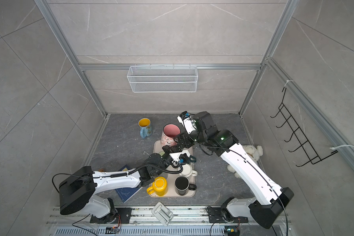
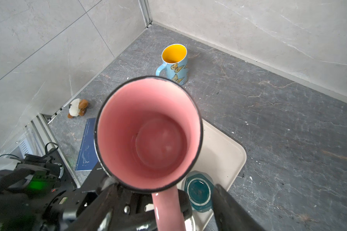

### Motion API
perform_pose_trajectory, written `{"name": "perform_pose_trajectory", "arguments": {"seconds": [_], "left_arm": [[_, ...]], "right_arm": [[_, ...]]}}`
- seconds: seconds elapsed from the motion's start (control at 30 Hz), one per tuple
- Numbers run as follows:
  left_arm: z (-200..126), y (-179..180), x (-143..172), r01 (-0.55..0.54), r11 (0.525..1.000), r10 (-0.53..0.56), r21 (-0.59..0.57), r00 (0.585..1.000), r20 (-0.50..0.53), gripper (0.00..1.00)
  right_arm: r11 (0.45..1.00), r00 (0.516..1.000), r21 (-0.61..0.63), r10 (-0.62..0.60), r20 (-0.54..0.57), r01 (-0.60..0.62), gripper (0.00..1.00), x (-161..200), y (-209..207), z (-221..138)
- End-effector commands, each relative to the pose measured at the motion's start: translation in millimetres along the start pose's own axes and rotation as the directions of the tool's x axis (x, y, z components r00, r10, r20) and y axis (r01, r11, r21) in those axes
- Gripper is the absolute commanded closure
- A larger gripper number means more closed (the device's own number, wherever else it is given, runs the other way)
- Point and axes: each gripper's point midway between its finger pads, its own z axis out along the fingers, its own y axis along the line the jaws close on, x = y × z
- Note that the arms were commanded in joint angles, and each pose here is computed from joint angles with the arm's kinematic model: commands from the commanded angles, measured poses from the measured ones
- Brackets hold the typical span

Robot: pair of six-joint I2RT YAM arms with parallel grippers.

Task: Turn the mug right side up
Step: Place the mug at the top-center of the table.

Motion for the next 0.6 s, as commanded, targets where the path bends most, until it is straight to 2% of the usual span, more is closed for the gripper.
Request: {"name": "perform_pose_trajectory", "arguments": {"seconds": [0.0,0.33,0.57], "left_arm": [[-9.2,62.3,-38.1,0.028,0.976,-0.002,-0.218,0.993,0.118,1.00],[-10.7,63.8,-39.9,0.030,0.976,-0.003,-0.218,0.992,0.125,1.00],[-11.6,66.2,-42.7,0.036,0.975,-0.007,-0.218,0.991,0.134,1.00]], "right_arm": [[0.999,0.999,-0.047,-0.012,-0.032,0.011,0.29,6.7,6.3,0.0],[0.998,0.998,-0.062,-0.001,-0.067,-0.003,0.41,13.4,3.4,8.5],[0.998,0.997,-0.060,0.016,-0.080,-0.021,0.64,14.8,-1.2,14.8]]}}
